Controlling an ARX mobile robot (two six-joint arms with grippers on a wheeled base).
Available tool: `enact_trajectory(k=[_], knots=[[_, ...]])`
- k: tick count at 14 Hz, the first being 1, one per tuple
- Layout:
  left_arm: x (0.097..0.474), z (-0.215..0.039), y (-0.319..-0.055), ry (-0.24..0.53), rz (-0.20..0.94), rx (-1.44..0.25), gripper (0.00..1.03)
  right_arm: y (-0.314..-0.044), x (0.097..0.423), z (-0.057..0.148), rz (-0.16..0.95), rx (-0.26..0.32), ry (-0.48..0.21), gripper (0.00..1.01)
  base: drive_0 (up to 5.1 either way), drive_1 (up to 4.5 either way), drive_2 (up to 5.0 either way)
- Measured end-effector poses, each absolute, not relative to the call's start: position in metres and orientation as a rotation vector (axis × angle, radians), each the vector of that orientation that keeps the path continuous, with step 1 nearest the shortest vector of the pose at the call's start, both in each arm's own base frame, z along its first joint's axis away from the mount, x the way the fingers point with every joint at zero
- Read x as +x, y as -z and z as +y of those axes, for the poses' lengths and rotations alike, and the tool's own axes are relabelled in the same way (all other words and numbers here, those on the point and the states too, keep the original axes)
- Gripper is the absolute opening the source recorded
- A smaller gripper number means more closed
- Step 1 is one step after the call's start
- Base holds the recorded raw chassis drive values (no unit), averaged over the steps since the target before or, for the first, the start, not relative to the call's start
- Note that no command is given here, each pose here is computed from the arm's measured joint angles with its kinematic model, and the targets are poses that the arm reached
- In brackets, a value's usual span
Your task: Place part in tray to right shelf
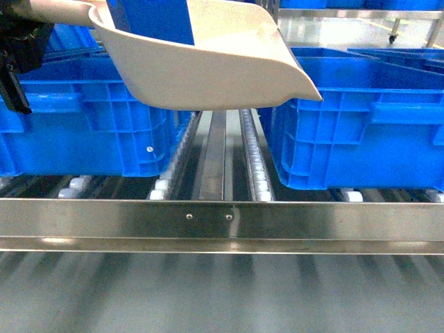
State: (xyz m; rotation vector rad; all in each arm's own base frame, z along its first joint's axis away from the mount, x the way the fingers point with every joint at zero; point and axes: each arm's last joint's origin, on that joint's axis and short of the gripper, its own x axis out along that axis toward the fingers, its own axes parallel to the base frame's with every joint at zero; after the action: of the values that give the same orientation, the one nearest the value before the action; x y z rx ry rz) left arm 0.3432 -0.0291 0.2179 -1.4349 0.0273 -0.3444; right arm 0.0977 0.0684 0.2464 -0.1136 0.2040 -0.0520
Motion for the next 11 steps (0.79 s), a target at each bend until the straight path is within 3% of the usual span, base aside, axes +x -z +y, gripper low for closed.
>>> enact_trajectory(k=[11], knots=[[0.3432, -0.0291, -0.2179, 0.344, 0.027, -1.435, 0.14, -0.2464, 0.0977, 0.0684, 0.204, -0.114, 0.052, 0.98, 0.0, 0.0, 0.0]])
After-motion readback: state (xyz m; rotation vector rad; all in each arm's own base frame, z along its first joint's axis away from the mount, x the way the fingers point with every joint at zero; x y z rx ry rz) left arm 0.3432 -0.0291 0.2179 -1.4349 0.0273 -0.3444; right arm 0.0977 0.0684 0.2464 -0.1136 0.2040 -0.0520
